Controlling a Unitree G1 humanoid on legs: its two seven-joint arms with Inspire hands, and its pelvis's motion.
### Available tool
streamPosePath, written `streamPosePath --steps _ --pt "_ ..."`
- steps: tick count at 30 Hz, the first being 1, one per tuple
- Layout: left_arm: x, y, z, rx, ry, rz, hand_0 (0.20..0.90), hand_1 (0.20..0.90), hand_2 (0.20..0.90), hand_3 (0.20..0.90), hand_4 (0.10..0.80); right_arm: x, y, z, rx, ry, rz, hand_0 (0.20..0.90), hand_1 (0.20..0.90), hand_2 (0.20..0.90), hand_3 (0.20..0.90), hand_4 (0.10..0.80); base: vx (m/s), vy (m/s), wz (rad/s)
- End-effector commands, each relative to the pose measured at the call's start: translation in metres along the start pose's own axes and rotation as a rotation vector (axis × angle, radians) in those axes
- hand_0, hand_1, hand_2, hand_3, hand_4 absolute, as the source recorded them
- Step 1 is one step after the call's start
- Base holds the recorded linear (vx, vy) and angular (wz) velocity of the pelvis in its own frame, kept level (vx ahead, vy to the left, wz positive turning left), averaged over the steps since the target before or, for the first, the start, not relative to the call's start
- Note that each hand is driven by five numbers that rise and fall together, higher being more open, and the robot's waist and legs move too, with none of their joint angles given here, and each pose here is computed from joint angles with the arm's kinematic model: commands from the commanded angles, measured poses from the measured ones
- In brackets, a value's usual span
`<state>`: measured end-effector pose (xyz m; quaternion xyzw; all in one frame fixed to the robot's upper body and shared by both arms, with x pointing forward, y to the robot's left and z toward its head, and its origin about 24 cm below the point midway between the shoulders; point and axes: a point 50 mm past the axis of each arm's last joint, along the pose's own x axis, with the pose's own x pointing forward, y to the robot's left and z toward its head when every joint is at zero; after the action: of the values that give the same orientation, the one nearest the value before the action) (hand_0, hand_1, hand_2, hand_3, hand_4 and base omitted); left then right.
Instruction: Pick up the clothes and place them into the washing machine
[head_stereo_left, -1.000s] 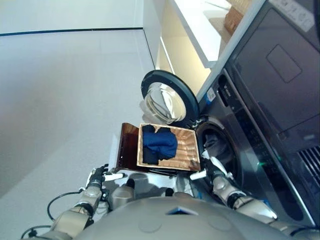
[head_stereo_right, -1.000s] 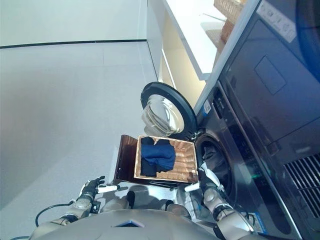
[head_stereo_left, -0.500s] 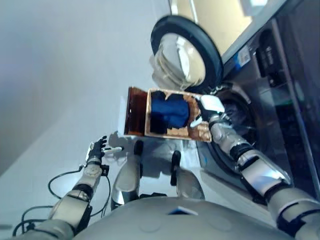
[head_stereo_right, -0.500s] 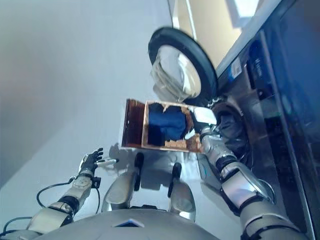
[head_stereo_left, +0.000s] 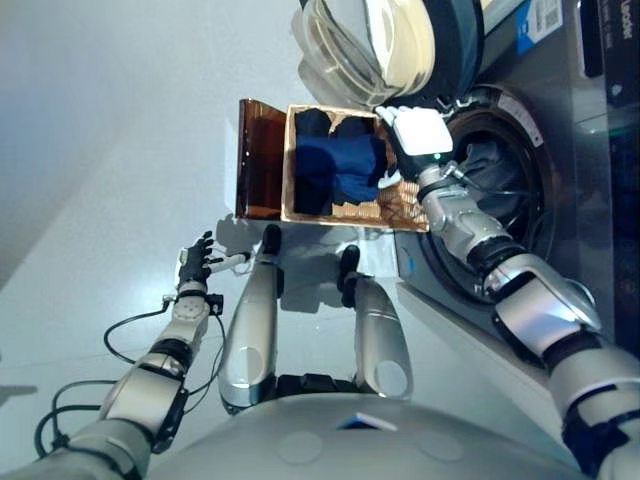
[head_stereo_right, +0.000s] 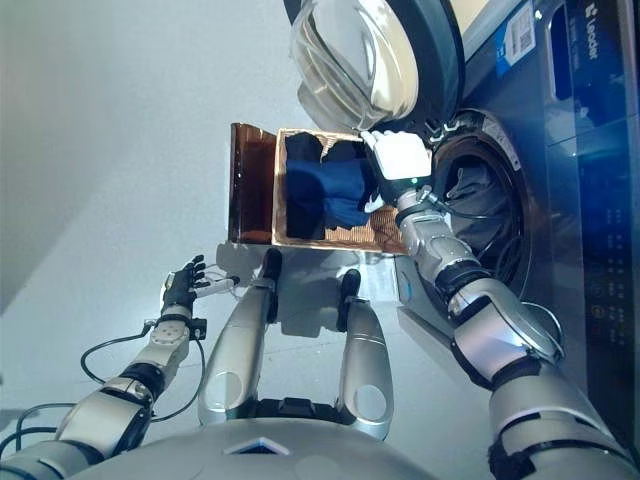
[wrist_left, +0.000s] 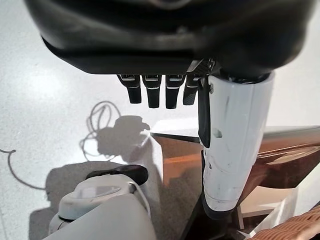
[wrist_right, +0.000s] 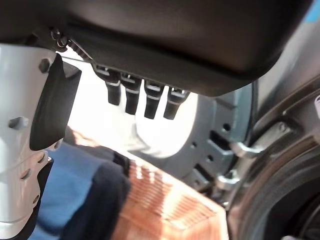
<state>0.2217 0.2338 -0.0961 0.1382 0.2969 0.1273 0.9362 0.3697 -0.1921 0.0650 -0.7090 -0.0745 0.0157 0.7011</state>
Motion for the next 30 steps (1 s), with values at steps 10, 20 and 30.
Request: streamPosePath --steps 10,20,30 --pt "0.000 0.006 0.010 -0.027 -0.081 0.050 0.900 0.900 0.900 0.900 0.800 0.020 -0.034 0.016 0.039 -0.040 -0.180 0.900 0.900 0.900 0.900 0.800 0.037 -0.007 0.08" --pt "0.002 0.007 0.014 -0.013 -0.094 0.060 0.900 0.900 0.900 0.900 0.800 0.021 -0.028 0.030 0.092 -0.049 -0.174 0.900 0.900 0.900 0.900 0.800 0.006 -0.001 0.05" --pt "0.002 0.007 0.016 -0.014 -0.108 0.058 0.900 0.900 0.900 0.900 0.800 0.023 -0.030 0.027 0.086 -0.029 -0.178 0.900 0.900 0.900 0.900 0.800 -0.001 -0.001 0.04"
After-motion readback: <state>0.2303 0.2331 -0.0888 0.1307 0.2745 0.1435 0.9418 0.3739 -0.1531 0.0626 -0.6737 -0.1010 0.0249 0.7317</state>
